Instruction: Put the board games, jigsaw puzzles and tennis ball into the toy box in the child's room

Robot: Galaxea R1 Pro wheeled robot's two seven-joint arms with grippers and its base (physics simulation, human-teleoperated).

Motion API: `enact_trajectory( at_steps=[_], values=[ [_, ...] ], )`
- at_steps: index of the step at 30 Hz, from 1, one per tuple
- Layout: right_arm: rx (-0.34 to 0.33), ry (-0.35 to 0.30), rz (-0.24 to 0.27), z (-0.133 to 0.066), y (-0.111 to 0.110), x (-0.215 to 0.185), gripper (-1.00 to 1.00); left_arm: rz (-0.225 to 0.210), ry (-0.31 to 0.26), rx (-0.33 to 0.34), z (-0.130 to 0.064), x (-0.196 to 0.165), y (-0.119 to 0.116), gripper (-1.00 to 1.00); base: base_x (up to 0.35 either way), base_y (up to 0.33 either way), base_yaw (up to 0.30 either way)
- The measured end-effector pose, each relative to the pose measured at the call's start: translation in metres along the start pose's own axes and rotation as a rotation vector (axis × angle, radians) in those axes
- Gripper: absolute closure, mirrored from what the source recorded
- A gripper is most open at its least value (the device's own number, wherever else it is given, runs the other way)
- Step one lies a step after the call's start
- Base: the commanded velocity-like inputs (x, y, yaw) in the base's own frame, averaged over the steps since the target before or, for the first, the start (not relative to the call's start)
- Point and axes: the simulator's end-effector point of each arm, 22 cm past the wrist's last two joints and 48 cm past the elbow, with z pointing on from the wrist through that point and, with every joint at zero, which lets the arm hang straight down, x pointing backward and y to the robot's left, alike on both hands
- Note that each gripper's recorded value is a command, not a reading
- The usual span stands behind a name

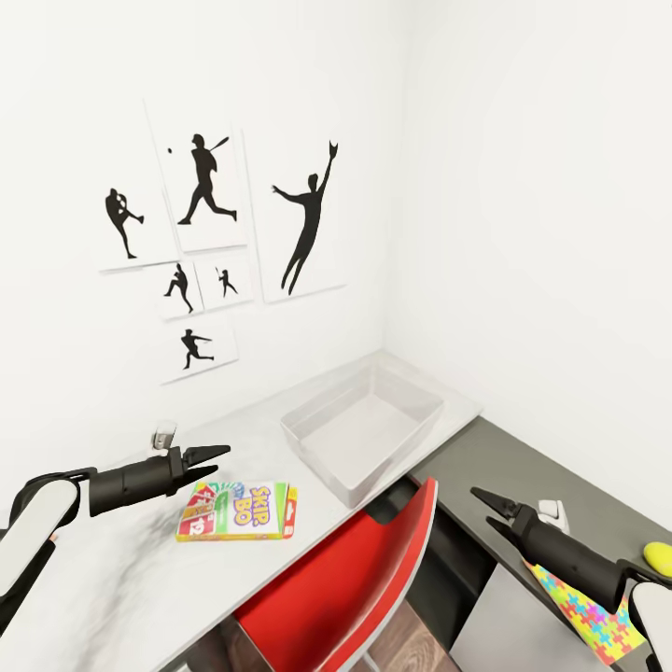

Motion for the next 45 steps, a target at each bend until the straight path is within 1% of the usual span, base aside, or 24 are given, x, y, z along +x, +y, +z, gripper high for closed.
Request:
enact_trajectory(
  at_steps=[19, 26, 32, 45],
  values=[
    [-0.013, -0.014, -0.015, -0.005, 0.009, -0.004, -1.0, 0.024, -0.015, 0.011, -0.006, -0.004, -0.014, -1.0, 0.0, 0.0, 0.0],
    [-0.015, -0.016, -0.017, -0.006, 0.01, -0.005, -1.0, 0.028, -0.017, 0.012, -0.007, -0.005, -0.015, -1.0, -0.041, 0.002, -0.014],
    [-0.016, -0.016, -0.017, -0.006, 0.011, -0.005, -1.0, 0.028, -0.016, 0.012, -0.006, -0.005, -0.016, -1.0, -0.194, 0.067, -0.187],
    [-0.016, -0.016, -0.016, -0.006, 0.011, -0.005, -1.0, 0.027, -0.017, 0.012, -0.007, -0.005, -0.015, -1.0, -0.265, 0.109, -0.268]
  ],
)
